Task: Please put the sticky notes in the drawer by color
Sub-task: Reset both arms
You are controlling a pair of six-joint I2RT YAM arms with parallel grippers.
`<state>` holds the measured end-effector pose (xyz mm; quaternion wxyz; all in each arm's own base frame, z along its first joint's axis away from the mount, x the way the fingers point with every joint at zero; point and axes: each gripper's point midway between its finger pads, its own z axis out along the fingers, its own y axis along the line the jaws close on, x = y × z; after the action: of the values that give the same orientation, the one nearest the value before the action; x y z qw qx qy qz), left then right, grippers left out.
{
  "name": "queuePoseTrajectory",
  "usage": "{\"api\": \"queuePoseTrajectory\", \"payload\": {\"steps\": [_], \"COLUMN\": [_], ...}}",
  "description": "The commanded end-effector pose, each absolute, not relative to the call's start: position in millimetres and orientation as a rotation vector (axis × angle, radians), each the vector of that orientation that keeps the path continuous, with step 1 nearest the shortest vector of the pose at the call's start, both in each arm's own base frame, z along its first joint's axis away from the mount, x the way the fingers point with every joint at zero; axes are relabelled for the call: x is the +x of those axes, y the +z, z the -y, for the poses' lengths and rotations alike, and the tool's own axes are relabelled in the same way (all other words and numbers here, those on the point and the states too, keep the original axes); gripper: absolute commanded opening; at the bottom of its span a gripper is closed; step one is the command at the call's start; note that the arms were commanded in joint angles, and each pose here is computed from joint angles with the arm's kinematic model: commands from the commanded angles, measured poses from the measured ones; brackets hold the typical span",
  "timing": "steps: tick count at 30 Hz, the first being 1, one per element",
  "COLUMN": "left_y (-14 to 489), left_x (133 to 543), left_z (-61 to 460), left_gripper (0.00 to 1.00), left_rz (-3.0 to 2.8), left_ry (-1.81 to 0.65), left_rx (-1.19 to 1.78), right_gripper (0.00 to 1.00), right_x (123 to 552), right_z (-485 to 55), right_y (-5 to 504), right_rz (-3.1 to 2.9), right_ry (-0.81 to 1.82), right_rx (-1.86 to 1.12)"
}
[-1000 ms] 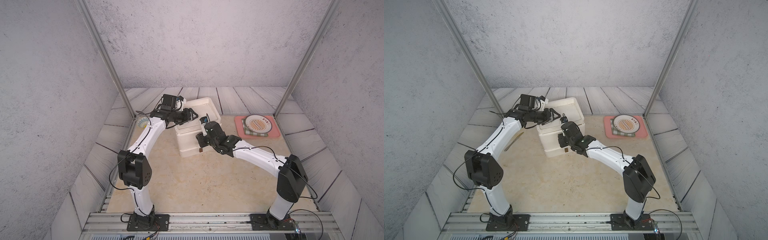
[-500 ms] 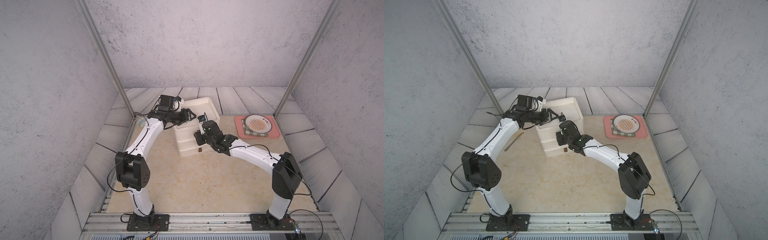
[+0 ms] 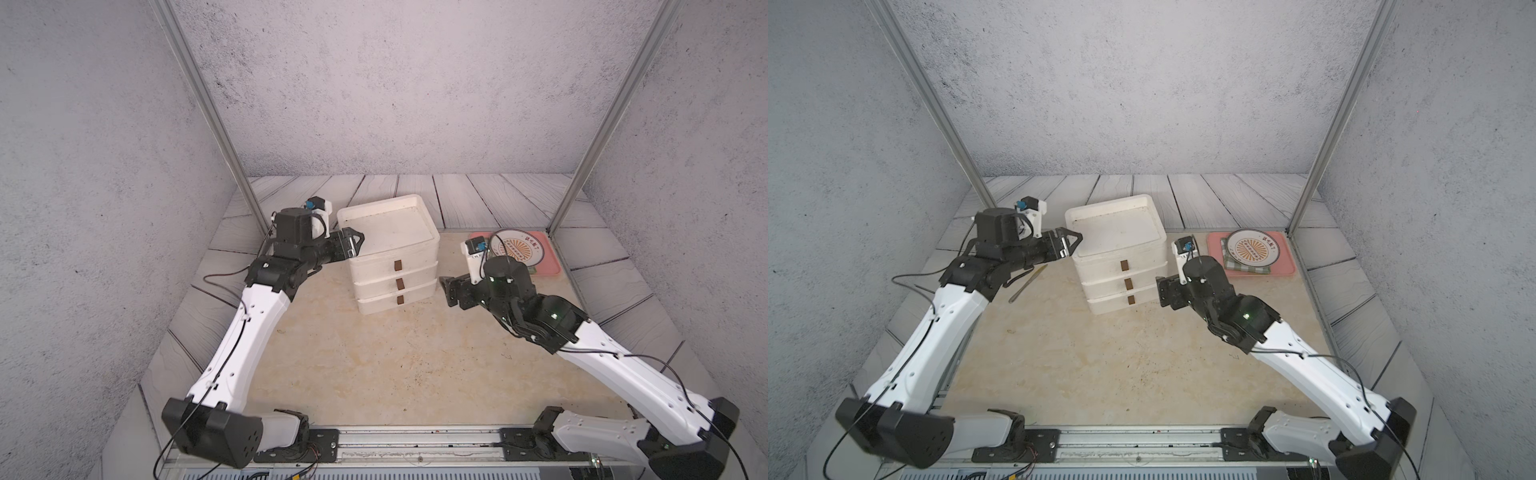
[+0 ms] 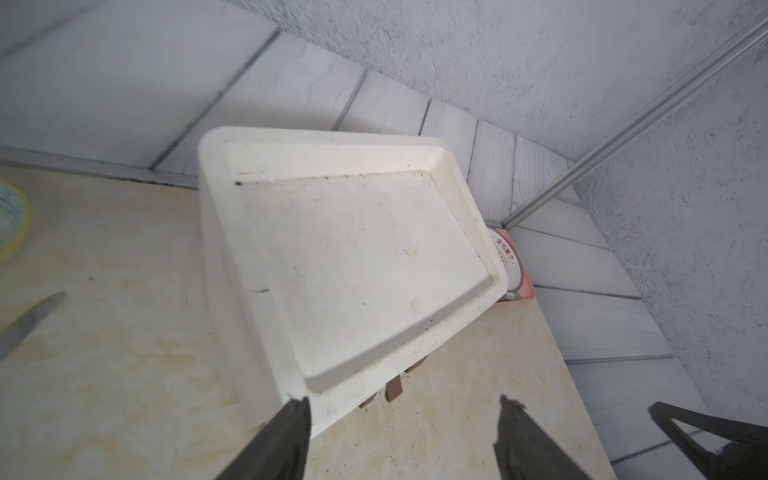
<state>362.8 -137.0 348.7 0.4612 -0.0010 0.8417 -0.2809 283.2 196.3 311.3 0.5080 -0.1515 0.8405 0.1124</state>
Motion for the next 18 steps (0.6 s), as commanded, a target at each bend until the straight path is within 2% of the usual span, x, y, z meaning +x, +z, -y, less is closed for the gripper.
{"api": "queuePoseTrajectory", "payload": {"steps": [1, 3, 9, 13, 18], "left_y": [312.7, 292.2, 244.6, 222.1, 196.3], "left_x": [357.6, 345.4, 320.7, 312.9, 313.1], "left_z": [93.3, 74.3, 24.6, 2.3, -19.7], "left_gripper": [0.81, 0.85, 0.86, 0.86, 0.87], "left_rz": [-2.053, -2.038, -2.011, -1.972, -1.878], "left_ry": [-0.481, -0.404, -0.106, 0.041, 0.19], "left_rx": [-0.159, -0.221, -0.289, -0.314, -0.324], "right_gripper": [0.99, 0.99, 0.99, 0.99, 0.99], "right_x": [278.5, 281.7, 299.1, 310.0, 323.0], "right_z": [-138.1, -111.7, -47.3, -16.9, 9.7], "right_y": [269.4, 257.5, 229.8, 211.6, 179.1], "right_rz": [-2.103, -2.106, -2.067, -1.997, -1.906], "right_ry": [0.015, -0.048, -0.229, -0.366, -0.347], "right_rx": [-0.25, -0.142, 0.096, 0.117, 0.201]}}
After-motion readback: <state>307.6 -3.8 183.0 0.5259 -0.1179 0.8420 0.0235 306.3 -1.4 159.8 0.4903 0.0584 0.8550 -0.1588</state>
